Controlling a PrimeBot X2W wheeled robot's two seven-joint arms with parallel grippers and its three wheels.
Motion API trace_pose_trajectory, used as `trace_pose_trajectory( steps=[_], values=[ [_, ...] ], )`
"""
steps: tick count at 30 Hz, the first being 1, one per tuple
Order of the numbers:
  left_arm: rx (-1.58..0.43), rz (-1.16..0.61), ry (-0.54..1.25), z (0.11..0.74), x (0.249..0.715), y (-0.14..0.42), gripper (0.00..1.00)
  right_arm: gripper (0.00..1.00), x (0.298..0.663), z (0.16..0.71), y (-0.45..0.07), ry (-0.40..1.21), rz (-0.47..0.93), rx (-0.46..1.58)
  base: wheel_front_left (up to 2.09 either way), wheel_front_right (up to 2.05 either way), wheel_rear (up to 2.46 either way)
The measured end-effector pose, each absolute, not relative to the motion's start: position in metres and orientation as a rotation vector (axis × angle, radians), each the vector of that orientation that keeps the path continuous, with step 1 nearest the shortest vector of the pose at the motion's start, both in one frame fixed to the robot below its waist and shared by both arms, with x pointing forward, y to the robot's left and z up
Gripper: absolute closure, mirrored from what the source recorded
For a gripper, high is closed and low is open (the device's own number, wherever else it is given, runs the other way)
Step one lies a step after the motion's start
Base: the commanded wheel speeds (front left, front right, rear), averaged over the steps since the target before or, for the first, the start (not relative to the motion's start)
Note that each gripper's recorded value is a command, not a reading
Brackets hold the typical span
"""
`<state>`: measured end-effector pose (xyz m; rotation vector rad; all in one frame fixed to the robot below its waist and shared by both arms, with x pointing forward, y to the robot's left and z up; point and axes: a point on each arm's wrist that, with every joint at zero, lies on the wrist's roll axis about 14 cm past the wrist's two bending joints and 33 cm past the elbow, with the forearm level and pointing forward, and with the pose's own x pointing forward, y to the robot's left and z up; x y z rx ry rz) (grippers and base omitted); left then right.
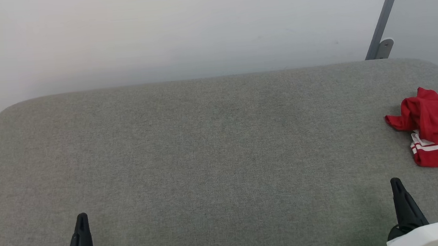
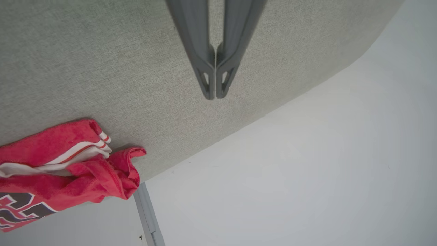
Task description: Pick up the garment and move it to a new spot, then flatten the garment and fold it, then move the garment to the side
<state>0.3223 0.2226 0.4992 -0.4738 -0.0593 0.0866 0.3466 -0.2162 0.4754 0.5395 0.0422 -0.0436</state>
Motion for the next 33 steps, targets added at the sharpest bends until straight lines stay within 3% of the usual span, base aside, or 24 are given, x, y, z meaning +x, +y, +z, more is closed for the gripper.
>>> trace_pose_trajectory(
  steps=[33],
  values=[
    [-0.939, 0.092, -0.023, 0.495, 0.349, 0.219, 1.0, 1.0, 0.365, 0.484, -0.213, 0.037, -0.074, 0.98, 0.0, 0.0, 0.0]
  ],
)
